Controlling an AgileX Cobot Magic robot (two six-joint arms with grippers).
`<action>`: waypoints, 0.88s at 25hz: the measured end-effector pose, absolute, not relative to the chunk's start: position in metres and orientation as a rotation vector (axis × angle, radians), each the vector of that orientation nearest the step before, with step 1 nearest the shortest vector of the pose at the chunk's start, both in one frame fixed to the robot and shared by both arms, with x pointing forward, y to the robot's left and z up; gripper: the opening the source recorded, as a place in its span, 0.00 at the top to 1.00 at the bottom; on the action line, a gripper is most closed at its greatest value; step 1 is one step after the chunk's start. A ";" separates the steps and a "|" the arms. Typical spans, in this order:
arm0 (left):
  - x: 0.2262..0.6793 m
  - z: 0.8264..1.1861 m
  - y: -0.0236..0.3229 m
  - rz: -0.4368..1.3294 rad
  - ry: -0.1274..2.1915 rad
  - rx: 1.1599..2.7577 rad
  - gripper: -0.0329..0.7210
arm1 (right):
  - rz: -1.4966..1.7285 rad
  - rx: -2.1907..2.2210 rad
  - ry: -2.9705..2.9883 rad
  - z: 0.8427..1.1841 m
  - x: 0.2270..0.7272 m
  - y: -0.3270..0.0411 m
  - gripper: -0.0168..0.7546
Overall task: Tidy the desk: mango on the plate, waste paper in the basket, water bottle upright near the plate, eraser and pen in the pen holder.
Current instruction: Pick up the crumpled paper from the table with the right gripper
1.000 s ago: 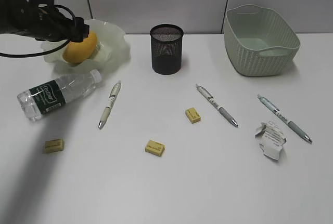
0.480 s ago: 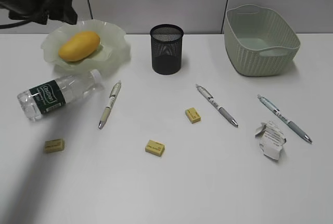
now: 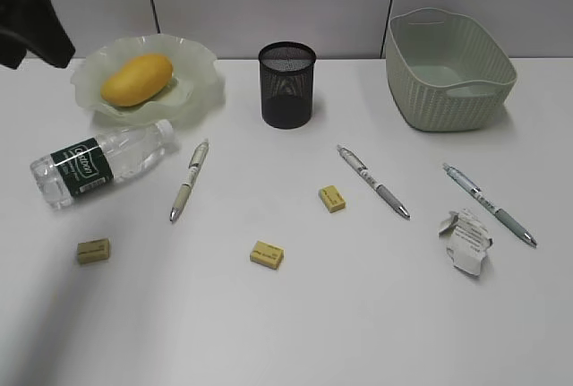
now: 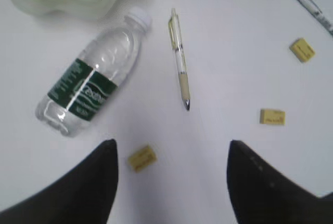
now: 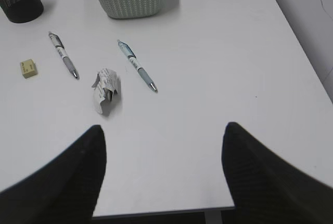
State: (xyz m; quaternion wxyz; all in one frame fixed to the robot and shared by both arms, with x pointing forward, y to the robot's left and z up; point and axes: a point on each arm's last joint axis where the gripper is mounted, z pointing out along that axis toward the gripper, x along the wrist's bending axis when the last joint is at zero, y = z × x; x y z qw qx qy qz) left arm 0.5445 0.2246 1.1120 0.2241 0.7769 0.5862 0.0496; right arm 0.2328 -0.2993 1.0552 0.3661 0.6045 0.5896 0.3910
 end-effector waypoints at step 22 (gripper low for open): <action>0.374 1.105 0.256 0.230 1.600 2.037 0.39 | 1.027 1.559 1.522 1.055 0.233 -0.298 0.27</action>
